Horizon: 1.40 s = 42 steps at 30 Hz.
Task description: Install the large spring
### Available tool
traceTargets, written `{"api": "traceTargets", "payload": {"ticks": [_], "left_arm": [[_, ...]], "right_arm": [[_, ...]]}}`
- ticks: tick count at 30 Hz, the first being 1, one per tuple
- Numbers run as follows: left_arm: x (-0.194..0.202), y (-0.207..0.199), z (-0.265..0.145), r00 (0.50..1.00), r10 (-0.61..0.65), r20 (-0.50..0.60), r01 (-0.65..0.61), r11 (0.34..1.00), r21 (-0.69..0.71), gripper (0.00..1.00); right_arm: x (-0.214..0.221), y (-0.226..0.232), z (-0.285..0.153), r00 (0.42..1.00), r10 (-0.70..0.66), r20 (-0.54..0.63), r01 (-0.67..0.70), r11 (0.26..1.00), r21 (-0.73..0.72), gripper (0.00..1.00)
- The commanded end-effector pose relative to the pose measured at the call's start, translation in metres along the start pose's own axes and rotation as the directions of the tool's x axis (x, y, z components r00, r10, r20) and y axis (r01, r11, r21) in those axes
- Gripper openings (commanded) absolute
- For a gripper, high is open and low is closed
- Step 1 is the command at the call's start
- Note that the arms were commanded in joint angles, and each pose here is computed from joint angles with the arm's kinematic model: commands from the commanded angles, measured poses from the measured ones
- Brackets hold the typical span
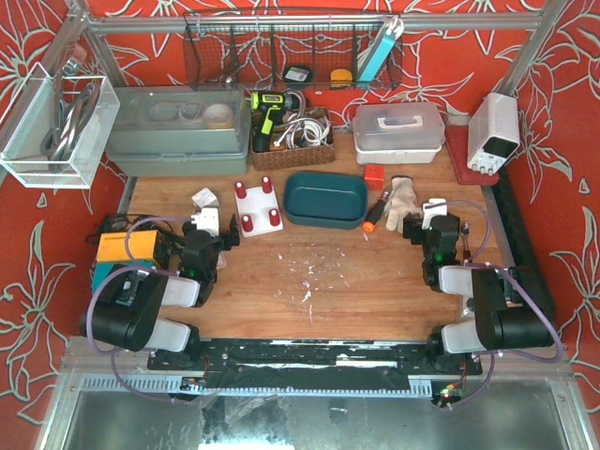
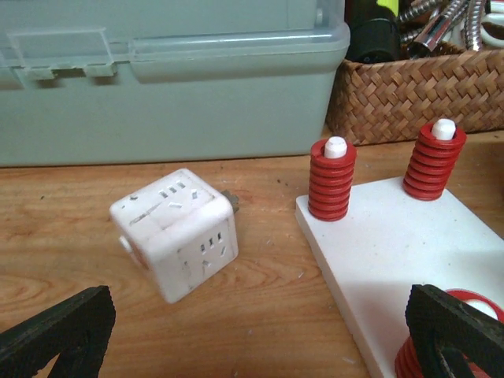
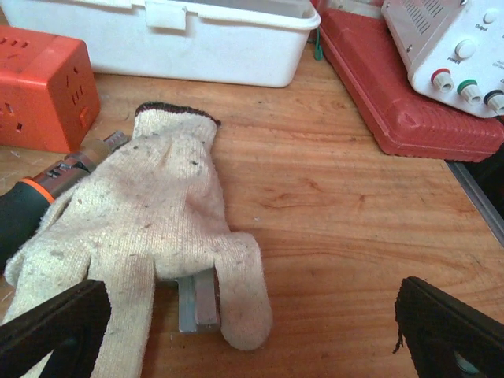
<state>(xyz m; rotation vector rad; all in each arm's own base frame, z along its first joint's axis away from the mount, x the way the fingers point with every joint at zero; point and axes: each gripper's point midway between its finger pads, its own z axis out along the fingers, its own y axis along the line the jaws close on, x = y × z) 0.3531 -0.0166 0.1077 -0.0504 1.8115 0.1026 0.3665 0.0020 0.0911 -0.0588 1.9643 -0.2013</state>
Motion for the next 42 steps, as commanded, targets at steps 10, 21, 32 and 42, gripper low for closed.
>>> {"api": "traceTargets", "payload": {"ticks": [10, 21, 32, 42], "left_arm": [[-0.011, 0.020, -0.018, 0.987, -0.079, 0.139, 0.084, 0.996, -0.028, 1.00], [-0.010, 0.016, -0.016, 0.990, -0.072, 0.118, 0.074, 0.997, -0.011, 1.00], [-0.009, 0.016, -0.016, 0.990, -0.070, 0.118, 0.072, 0.997, -0.009, 1.00], [-0.010, 0.015, -0.016, 0.990, -0.071, 0.119, 0.072, 0.997, -0.006, 1.00]], "right_arm": [[-0.005, 0.003, -0.001, 0.999, -0.015, 0.041, 0.015, 1.000, 0.004, 0.99], [-0.004, 0.003, -0.001, 0.999, -0.016, 0.038, 0.016, 1.000, 0.005, 0.99], [-0.005, 0.003, -0.001, 0.999, -0.014, 0.039, 0.014, 1.000, 0.004, 0.99], [-0.005, 0.002, -0.001, 0.999, -0.015, 0.041, 0.015, 1.000, 0.005, 0.99]]}}
